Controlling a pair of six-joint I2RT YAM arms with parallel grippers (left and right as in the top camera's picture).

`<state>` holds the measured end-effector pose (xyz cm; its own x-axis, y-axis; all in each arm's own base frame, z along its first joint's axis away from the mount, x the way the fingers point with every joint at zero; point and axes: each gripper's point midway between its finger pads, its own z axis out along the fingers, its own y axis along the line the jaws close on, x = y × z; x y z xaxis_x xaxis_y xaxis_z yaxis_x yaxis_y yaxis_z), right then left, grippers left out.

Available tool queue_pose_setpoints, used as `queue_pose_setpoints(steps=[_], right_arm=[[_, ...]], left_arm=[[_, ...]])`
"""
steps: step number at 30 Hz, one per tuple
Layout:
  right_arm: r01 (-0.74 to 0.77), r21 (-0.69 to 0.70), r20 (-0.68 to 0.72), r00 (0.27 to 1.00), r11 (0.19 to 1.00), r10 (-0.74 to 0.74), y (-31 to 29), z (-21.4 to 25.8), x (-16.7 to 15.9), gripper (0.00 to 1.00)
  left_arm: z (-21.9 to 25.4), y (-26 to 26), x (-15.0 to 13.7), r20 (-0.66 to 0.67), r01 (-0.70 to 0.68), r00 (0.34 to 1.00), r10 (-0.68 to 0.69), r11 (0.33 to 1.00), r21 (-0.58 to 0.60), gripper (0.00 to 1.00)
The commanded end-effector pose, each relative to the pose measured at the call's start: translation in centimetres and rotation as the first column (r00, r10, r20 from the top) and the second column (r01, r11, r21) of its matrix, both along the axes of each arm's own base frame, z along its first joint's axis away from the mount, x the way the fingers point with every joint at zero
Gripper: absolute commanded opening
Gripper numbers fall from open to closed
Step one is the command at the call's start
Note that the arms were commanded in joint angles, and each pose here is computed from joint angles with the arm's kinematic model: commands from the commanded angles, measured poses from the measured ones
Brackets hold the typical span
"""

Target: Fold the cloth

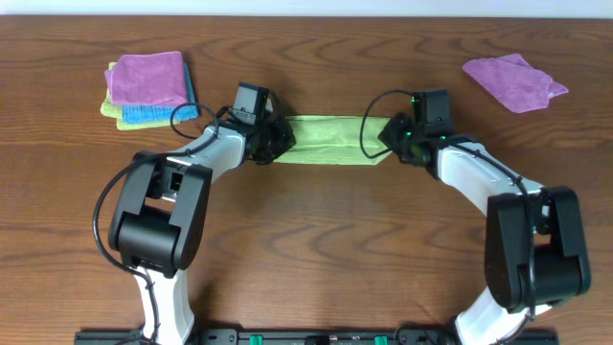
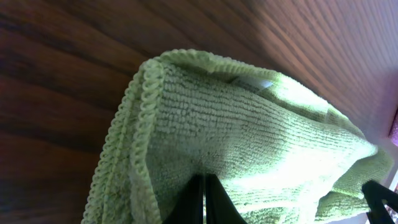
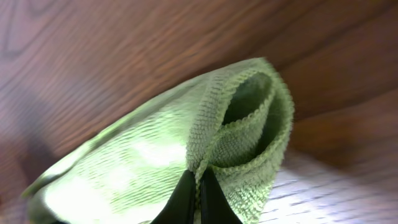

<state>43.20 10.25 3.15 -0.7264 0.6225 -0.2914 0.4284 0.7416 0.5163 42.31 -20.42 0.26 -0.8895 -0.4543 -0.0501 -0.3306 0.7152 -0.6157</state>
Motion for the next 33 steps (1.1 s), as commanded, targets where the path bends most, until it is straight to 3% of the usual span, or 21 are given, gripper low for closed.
queue_pose_setpoints(steps=[1,13,26,33], right_arm=[[-0.071,0.037,0.038,0.997,0.997,0.07,2.3,1.0,0.3,0.01],[-0.274,0.135,0.234,0.943,0.952,0.238,10.4,7.3,-0.2,0.01],[-0.37,0.149,0.261,0.909,0.917,0.325,15.1,8.1,-2.1,0.01],[-0.38,0.149,0.272,0.903,0.913,0.331,15.4,8.5,-2.0,0.01]], left_arm=[[-1.0,1.3,0.2,-0.006,0.007,1.0,-0.007,0.999,0.05,0.06],[-1.3,1.8,0.0,-0.012,0.014,1.0,-0.013,0.997,0.078,0.06],[-0.5,1.1,-0.2,-0.012,0.037,0.999,-0.037,0.999,0.03,0.06],[2.3,2.0,1.0,0.069,0.048,0.996,-0.049,0.999,0.017,0.06]])
